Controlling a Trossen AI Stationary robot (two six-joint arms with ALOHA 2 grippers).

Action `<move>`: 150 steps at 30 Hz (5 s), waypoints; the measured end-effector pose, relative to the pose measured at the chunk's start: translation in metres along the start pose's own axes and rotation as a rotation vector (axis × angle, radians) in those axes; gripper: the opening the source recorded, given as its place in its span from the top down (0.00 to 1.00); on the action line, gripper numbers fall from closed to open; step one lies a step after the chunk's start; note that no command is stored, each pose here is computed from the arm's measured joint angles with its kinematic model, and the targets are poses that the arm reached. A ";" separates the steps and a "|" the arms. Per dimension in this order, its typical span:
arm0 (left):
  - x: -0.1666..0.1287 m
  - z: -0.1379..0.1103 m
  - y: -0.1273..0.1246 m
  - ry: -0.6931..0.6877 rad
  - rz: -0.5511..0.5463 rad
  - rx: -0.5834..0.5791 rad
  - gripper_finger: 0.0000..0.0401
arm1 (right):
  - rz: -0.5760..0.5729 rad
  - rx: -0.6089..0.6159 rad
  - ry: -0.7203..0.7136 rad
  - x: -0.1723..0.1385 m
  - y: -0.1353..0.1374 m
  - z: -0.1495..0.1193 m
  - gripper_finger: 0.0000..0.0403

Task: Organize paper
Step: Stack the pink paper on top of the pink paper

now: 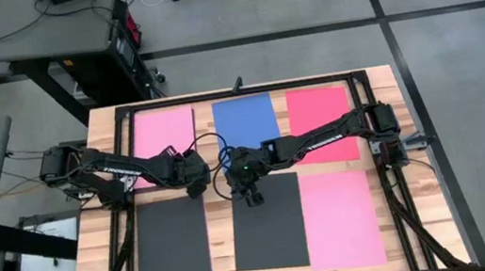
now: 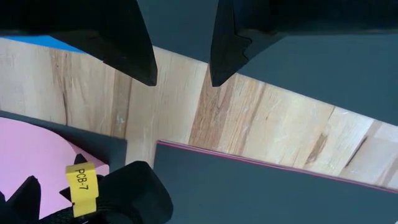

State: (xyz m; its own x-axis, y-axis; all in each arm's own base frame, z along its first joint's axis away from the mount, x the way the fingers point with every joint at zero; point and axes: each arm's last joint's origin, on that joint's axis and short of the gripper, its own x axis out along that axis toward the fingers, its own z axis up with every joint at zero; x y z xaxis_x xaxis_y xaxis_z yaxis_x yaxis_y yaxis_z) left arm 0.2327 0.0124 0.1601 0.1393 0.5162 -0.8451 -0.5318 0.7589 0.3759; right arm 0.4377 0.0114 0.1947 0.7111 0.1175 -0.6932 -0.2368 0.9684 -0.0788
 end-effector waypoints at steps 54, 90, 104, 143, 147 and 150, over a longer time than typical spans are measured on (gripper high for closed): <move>-0.010 -0.009 0.011 0.064 -0.015 0.041 1.00 | -0.184 -0.146 -0.203 0.101 -0.099 -0.011 0.42; -0.007 -0.010 0.013 0.074 -0.007 -0.034 1.00 | -0.186 -0.190 -0.187 0.094 -0.131 -0.006 0.42; -0.006 0.002 0.012 -0.001 -0.060 -0.046 1.00 | -0.230 -0.027 0.028 0.074 -0.162 -0.031 0.42; -0.032 -0.003 0.012 -0.098 -0.122 -0.049 1.00 | -0.104 -0.266 -0.130 0.115 -0.123 -0.018 0.42; -0.032 -0.003 0.012 -0.099 -0.122 -0.046 1.00 | -0.114 -0.331 -0.094 0.117 -0.115 -0.018 0.42; -0.032 -0.001 0.011 -0.111 -0.129 -0.053 1.00 | -0.144 -0.338 -0.117 0.118 -0.113 -0.014 0.42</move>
State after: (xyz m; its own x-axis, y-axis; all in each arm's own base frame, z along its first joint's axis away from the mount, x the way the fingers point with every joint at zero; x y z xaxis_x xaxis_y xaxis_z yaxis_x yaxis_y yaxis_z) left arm 0.2212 0.0040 0.1910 0.2990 0.4590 -0.8366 -0.5468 0.8009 0.2441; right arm 0.5391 -0.0874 0.1121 0.8190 0.0292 -0.5730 -0.3205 0.8517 -0.4147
